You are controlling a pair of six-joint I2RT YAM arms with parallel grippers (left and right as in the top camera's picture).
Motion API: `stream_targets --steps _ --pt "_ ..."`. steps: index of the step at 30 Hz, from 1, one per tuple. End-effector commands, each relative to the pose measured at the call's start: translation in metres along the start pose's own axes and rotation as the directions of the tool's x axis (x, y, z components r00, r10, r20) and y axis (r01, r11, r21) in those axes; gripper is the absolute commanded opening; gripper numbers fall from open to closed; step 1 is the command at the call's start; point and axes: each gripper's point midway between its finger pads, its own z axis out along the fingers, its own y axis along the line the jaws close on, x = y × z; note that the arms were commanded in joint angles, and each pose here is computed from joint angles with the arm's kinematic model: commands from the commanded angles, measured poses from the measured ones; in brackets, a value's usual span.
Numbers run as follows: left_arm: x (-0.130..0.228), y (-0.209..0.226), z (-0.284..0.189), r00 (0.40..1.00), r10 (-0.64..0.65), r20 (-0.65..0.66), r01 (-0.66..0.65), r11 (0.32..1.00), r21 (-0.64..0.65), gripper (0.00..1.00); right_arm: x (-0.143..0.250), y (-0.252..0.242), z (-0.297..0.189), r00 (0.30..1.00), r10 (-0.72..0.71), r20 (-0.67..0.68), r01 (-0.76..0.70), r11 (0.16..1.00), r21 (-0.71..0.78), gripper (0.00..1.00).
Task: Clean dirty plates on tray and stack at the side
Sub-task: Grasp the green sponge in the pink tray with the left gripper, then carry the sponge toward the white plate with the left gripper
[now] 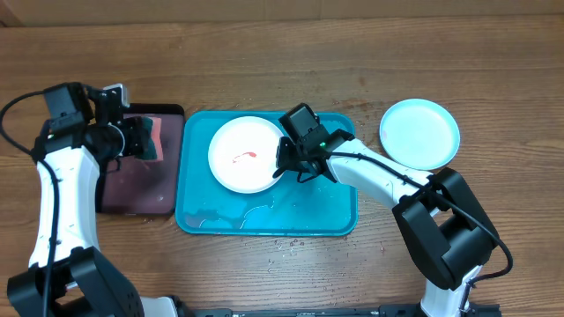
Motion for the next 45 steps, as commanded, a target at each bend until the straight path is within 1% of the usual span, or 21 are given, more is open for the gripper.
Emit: stream_targets --steps 1,7,10,13,15,19,22,27,31,32,34,37,40,45 --pt "-0.004 -0.009 -0.019 0.996 0.051 0.072 -0.057 0.995 0.081 0.05 -0.007 0.006 -0.002 1.000 0.001 0.023 -0.001 1.000 -0.006 0.04" --pt "0.012 0.007 -0.026 0.987 -0.023 0.157 0.012 0.998 0.068 0.05 -0.007 0.006 -0.002 1.000 0.001 0.023 -0.001 1.000 -0.006 0.04" --pt "0.020 0.009 -0.029 0.977 -0.021 0.213 0.010 0.998 0.054 0.05 -0.006 0.006 -0.002 1.000 0.001 0.022 -0.001 1.000 -0.006 0.04" --pt "0.022 0.004 -0.029 0.966 -0.028 0.258 0.009 0.997 0.075 0.05 -0.007 0.006 -0.002 1.000 0.001 0.023 0.000 1.000 -0.006 0.04" --pt "0.023 0.003 -0.025 0.960 -0.062 0.273 0.038 0.995 0.094 0.05 -0.006 0.006 -0.002 1.000 0.000 0.023 0.000 1.000 -0.005 0.04" --pt "0.022 0.009 -0.016 0.941 -0.182 0.286 0.152 0.981 0.123 0.04 -0.007 0.005 -0.002 1.000 0.000 0.023 0.000 1.000 -0.005 0.04" --pt "0.025 0.009 -0.009 0.941 -0.212 0.263 0.179 0.973 0.143 0.04 -0.007 0.005 -0.002 1.000 0.000 0.023 0.000 1.000 -0.005 0.04" --pt "0.029 0.002 0.003 0.949 -0.221 0.224 0.174 0.962 0.209 0.04 -0.007 0.005 -0.002 1.000 0.000 0.023 0.000 1.000 -0.005 0.04" --pt "0.034 0.005 0.015 0.953 -0.234 0.191 0.191 0.957 0.219 0.04 -0.007 0.005 -0.002 1.000 -0.003 0.023 0.003 1.000 -0.005 0.04" --pt "0.035 0.003 0.017 0.957 -0.221 0.189 0.175 0.956 0.235 0.04 -0.007 0.005 -0.002 1.000 -0.003 0.023 0.003 1.000 -0.005 0.04" --pt "0.034 -0.006 0.018 0.965 -0.173 0.195 0.112 0.950 0.290 0.04 -0.006 0.005 -0.002 1.000 -0.003 0.023 0.003 1.000 -0.004 0.04" --pt "0.033 -0.011 0.015 0.966 -0.149 0.209 0.067 0.933 0.353 0.04 -0.007 0.005 -0.002 1.000 -0.003 0.023 0.003 1.000 -0.004 0.04" --pt "0.032 -0.008 0.009 0.961 -0.156 0.227 0.058 0.921 0.385 0.04 -0.007 0.005 -0.002 1.000 -0.003 0.023 0.003 1.000 -0.004 0.04" --pt "0.030 0.004 0.000 0.949 -0.197 0.246 0.084 0.911 0.404 0.04 -0.007 0.006 -0.002 1.000 -0.003 0.024 0.003 1.000 -0.005 0.04"
